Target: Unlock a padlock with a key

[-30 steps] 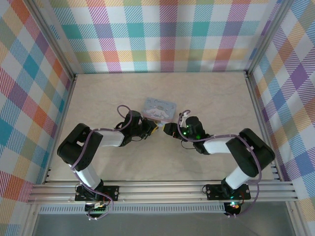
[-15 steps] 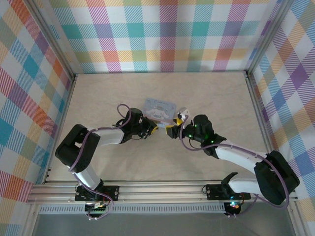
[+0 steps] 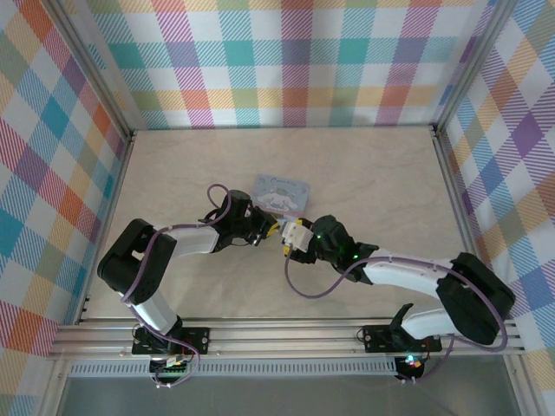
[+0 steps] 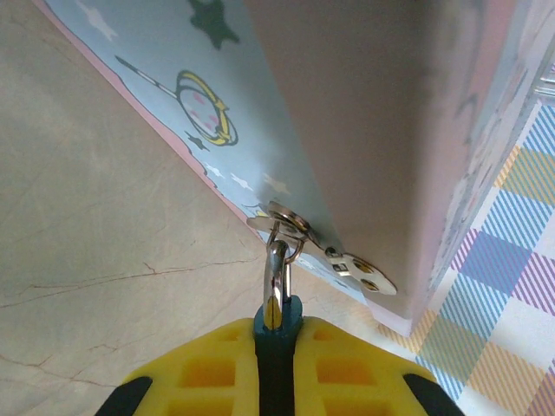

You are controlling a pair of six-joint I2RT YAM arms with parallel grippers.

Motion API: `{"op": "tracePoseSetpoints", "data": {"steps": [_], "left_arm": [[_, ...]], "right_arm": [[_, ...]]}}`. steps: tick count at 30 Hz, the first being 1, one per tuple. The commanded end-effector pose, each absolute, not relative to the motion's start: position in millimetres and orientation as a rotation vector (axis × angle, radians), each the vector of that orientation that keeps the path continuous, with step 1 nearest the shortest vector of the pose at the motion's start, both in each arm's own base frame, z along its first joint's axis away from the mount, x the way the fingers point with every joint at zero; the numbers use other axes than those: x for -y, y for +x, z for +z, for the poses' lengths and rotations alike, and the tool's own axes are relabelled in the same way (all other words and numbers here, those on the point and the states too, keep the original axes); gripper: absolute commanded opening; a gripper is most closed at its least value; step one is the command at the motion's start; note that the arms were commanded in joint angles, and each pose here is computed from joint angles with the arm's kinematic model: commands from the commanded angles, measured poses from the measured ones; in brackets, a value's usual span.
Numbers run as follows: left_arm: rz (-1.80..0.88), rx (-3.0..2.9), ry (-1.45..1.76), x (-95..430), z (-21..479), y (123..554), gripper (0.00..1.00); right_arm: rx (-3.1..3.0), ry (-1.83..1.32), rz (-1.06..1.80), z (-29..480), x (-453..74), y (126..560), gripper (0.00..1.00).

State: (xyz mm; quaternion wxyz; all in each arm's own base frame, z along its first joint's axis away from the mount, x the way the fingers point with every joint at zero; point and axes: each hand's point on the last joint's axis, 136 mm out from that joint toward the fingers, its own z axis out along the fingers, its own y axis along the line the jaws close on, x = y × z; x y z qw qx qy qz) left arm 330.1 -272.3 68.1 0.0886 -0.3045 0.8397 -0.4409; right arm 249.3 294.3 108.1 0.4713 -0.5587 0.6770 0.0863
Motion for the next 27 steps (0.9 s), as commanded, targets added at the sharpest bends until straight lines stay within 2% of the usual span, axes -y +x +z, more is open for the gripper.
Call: {"op": "tracePoseSetpoints", "data": {"steps": [1,13,27], "left_arm": [[-1.357,-2.482,-0.901,276.2,84.6,334.8,0.0],[-1.362,-2.486,-0.901,277.2,84.7,334.7,0.0],[-1.361,-2.491,-0.903,277.3,82.3,334.2,0.0]], "right_arm": [[-1.598,-1.431,0.081,107.6,-302.8,259.5,0.65],[-1.573,-1.363,0.093,100.2,-327.9,277.1,0.54],[-1.589,-1.31,0.073,92.8,-334.5,290.5,0.34]]}}
